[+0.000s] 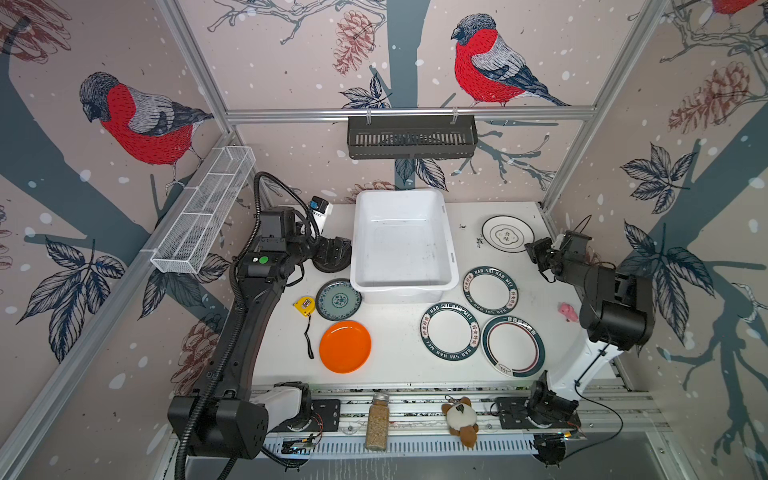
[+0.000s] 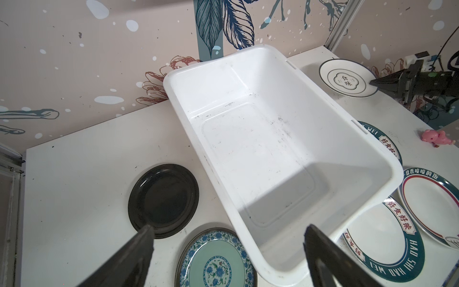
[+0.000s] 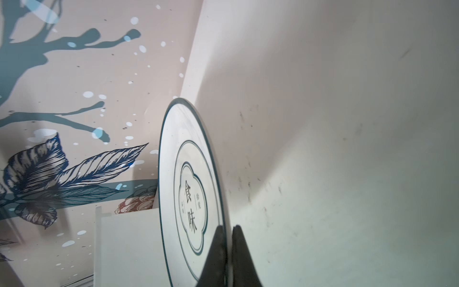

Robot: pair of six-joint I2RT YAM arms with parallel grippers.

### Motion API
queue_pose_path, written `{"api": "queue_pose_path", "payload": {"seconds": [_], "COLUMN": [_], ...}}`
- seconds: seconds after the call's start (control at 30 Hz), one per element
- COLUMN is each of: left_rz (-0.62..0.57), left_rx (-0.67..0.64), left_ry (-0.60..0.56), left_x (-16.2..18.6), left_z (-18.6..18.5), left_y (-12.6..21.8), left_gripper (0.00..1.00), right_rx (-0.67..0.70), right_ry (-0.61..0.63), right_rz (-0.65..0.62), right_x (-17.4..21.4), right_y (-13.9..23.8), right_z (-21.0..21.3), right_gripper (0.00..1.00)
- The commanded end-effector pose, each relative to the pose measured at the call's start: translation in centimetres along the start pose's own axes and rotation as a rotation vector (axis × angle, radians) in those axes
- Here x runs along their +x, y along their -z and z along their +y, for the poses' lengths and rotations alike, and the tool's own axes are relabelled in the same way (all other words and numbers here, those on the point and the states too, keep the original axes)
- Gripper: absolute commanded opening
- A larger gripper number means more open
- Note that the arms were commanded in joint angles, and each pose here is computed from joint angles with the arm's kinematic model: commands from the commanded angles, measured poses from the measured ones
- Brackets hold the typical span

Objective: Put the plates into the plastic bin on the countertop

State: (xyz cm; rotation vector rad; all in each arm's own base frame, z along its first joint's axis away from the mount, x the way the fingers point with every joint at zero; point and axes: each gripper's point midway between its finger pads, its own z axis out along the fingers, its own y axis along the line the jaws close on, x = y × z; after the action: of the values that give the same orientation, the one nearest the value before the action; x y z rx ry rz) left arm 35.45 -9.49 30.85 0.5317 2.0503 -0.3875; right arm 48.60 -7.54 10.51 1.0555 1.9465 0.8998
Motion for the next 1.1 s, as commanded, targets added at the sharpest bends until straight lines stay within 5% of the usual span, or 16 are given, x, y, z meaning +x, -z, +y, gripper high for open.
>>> {"api": "queue_pose_path", "payload": {"seconds": [0.0, 0.43, 0.77, 1.07], "left_rz": [-0.016, -0.02, -0.028, -0.05], "left_rx": [-0.018, -0.036, -0.047, -0.029], "left_ry": [0.001, -0.002, 0.022, 0.043], "left_x": [-0.8, -1.6, -3.5, -4.2], "left_z": [0.3, 0.8, 1.6, 1.1], "left_y": [0.1, -0.7, -1.3, -0.8], "left_gripper": [0.94, 0.94, 0.93, 0.93], "right_rx": [-0.093, -0.204, -0.321, -0.349], "right_ry": [0.018, 0.146, 0.274, 0.335], "right_rz": [-0.036, -0.053, 0.04, 0.116], "right_x": [-0.5, 3.1, 12.0, 21.4], "right_y": [1.5, 7.6, 8.4, 5.1], "right_z": [3.5, 13.0, 22.4, 27.4], "right_gripper": [0.02, 0.02, 0.03, 0.03]}}
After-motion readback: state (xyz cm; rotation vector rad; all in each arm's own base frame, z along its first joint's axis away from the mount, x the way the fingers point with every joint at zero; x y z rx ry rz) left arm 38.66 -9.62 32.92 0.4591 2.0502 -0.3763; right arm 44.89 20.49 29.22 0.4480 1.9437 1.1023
